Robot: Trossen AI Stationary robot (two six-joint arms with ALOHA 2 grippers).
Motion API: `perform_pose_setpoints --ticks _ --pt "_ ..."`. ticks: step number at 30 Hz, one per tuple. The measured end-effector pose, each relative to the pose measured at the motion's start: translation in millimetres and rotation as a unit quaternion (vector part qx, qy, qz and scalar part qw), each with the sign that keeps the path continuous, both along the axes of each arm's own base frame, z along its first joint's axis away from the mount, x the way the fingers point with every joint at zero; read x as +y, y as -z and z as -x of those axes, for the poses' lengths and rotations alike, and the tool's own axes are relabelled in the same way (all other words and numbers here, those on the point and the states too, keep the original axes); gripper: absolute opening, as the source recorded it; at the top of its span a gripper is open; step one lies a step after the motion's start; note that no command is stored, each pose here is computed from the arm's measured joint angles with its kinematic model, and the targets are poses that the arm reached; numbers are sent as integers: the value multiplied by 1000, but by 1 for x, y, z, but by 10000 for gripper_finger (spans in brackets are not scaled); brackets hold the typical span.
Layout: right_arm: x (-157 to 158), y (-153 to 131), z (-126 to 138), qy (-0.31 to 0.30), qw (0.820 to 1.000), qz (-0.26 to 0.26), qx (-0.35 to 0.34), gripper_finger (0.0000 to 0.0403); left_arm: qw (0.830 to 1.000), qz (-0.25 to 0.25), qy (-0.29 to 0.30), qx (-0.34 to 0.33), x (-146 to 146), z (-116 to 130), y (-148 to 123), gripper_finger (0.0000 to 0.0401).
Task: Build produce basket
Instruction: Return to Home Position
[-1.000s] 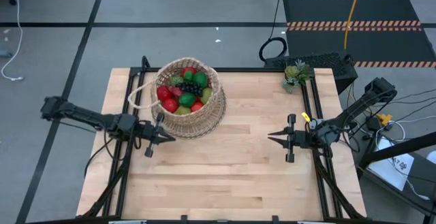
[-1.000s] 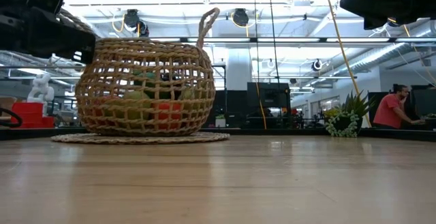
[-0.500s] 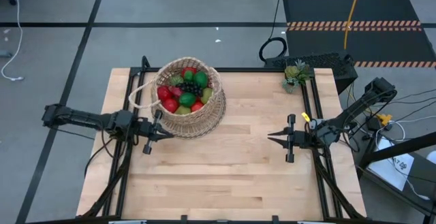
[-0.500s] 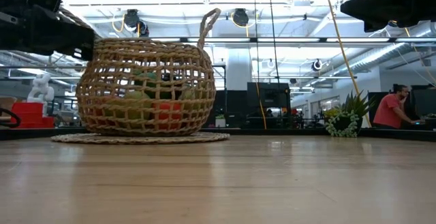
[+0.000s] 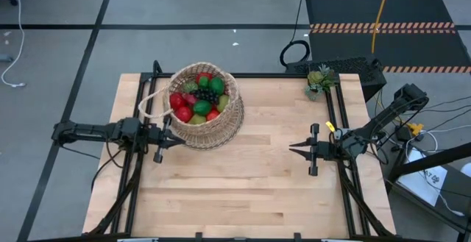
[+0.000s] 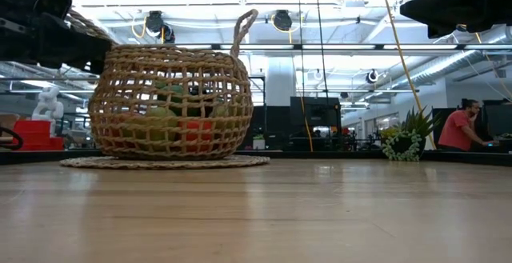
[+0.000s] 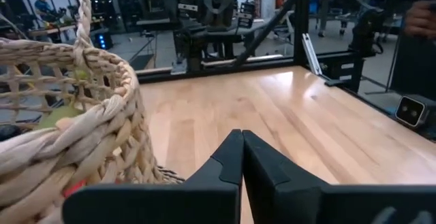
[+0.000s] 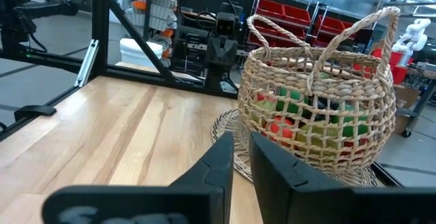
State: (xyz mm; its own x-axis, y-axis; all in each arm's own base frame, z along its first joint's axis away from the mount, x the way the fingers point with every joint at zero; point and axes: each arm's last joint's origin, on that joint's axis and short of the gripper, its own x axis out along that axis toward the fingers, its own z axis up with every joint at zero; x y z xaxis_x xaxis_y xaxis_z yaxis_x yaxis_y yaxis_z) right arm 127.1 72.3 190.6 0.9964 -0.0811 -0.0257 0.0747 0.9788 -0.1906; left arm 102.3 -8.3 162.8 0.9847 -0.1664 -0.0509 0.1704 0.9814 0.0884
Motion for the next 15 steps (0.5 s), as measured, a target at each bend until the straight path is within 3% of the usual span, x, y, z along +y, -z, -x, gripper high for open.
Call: perform_pose_setpoints --ticks 11,15 --pt "-6 -14 9 -3 999 -22 -46 40 1000 -4 -11 1 1 0 0 9" --pt "-10 -2 19 -25 997 -31 -71 31 1000 -9 -11 0 1 0 0 10"
